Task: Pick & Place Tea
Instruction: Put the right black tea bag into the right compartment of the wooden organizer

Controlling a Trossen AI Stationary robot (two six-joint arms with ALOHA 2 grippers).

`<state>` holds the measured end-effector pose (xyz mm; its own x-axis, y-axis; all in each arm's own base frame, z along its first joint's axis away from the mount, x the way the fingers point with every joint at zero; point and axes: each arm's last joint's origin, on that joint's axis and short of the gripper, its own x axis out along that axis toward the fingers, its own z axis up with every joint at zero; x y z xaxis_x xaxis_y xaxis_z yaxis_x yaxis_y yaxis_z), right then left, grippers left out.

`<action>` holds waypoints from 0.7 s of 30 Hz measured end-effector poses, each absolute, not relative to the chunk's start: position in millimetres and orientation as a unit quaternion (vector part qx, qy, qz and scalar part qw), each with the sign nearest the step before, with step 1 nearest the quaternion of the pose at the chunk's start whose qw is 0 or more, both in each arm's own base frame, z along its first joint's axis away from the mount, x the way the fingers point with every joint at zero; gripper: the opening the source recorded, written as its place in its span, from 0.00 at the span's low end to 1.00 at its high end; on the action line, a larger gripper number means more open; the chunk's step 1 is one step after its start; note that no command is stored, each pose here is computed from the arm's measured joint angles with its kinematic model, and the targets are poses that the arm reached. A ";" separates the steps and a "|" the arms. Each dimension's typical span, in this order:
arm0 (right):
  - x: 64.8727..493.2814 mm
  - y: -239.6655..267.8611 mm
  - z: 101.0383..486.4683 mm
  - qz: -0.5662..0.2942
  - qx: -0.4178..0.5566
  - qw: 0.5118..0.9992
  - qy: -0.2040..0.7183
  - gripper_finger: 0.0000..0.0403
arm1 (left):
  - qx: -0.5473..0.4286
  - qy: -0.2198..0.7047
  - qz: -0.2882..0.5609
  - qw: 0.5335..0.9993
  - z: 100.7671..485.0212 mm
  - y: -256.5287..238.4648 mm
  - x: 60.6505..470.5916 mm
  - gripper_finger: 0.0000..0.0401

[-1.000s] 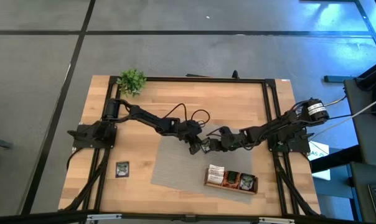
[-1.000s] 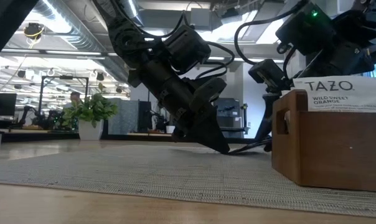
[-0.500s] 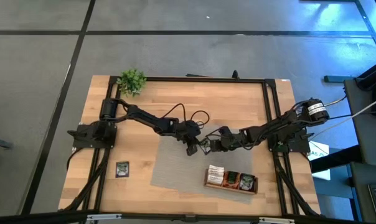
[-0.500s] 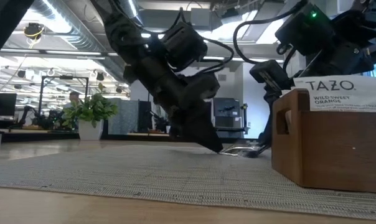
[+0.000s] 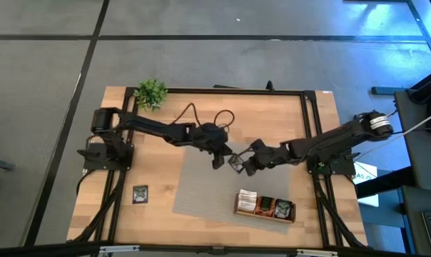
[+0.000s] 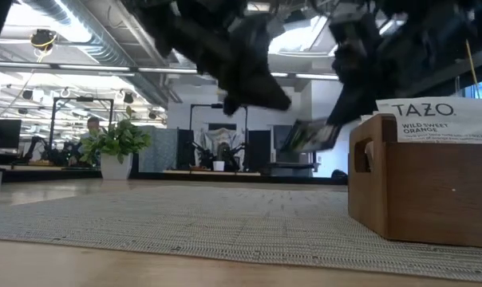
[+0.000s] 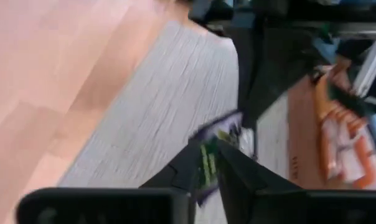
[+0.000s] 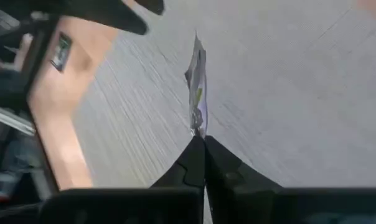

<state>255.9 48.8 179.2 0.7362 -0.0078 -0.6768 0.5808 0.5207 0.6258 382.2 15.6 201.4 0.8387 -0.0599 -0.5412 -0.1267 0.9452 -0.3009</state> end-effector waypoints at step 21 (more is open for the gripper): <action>185.6 117.5 421.1 0.026 0.207 0.959 0.191 0.00 | -0.218 0.089 -0.111 0.965 294.5 -65.3 356.9 0.43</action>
<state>185.6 117.5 421.1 0.9259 0.1292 -0.3549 0.0284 0.9131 0.4067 356.9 -65.3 294.5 0.9592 -0.2540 -0.1240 0.1759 0.8800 -0.4413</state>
